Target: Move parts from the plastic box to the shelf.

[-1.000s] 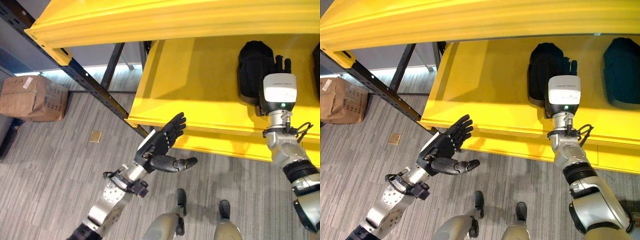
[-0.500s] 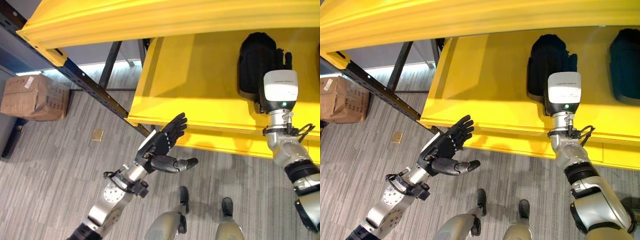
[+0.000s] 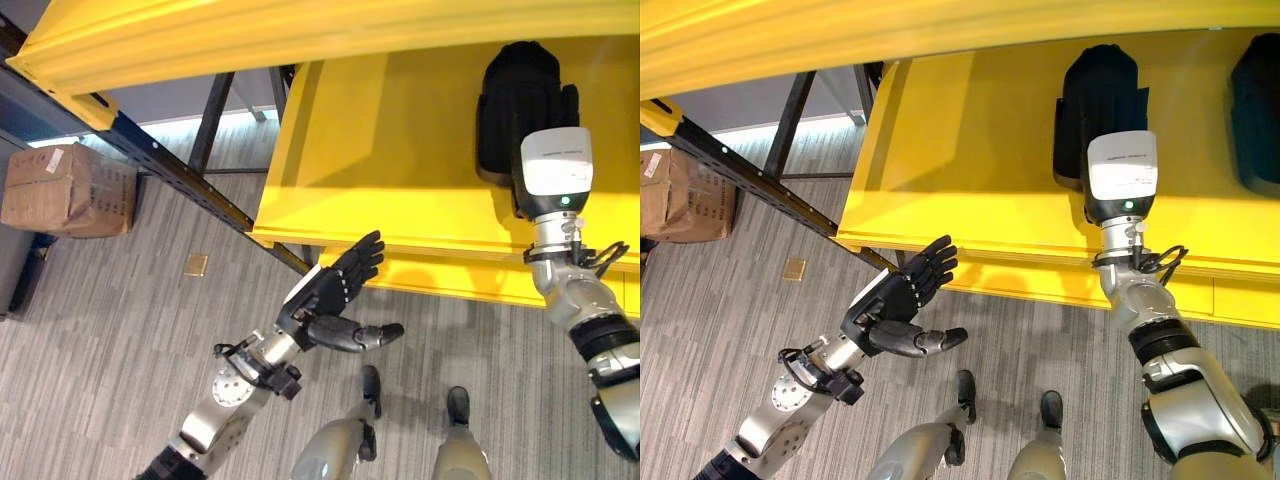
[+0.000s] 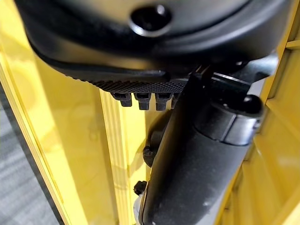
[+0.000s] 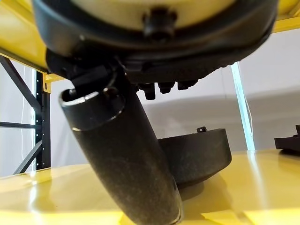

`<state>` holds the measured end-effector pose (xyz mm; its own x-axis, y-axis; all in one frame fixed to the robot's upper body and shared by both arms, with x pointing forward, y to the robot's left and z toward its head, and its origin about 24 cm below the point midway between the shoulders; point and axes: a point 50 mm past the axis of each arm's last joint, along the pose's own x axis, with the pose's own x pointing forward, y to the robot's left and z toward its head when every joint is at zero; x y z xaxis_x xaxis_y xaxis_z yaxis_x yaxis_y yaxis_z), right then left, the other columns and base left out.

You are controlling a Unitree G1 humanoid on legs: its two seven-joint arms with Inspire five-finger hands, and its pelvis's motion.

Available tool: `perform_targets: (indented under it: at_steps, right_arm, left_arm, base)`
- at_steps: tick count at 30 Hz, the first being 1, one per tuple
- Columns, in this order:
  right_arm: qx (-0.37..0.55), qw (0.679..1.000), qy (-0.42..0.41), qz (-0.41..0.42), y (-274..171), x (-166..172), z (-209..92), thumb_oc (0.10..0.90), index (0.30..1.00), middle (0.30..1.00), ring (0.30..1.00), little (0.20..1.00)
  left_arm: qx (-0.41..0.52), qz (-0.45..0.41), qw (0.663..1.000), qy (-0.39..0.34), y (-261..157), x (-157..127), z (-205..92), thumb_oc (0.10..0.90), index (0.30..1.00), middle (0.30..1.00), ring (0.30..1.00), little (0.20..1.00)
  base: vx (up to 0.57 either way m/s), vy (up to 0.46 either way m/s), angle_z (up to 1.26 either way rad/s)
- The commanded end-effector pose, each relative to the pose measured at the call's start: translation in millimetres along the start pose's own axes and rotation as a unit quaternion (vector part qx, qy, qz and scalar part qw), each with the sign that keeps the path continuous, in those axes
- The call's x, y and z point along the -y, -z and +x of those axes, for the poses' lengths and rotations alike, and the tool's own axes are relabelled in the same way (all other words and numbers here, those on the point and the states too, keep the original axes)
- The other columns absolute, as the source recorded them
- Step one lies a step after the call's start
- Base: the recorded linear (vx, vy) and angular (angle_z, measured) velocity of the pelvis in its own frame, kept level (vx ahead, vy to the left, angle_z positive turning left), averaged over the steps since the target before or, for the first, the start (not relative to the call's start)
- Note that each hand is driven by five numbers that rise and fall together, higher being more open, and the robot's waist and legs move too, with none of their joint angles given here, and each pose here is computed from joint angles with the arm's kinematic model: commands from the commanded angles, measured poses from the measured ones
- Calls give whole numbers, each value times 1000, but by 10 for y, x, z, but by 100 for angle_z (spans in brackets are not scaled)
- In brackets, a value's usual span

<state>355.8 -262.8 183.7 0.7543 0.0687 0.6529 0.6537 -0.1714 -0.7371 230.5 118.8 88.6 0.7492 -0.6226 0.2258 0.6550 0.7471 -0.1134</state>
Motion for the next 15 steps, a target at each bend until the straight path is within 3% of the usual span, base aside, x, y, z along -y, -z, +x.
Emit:
perform_targets:
  at_steps: [1,15]
  right_arm:
    - [49,988,140,-52,-22,611,557,900,1000,1000,1000,1000]
    - [62,985,138,-83,56,630,559,900,1000,1000,1000,1000]
  left_arm:
    - [138,16,988,64,-497,188,133,900,1000,1000,1000,1000]
    - [137,21,988,68,-506,170,95,900,1000,1000,1000,1000]
  base:
    - [0,0,0]
    - [-2,-2,0]
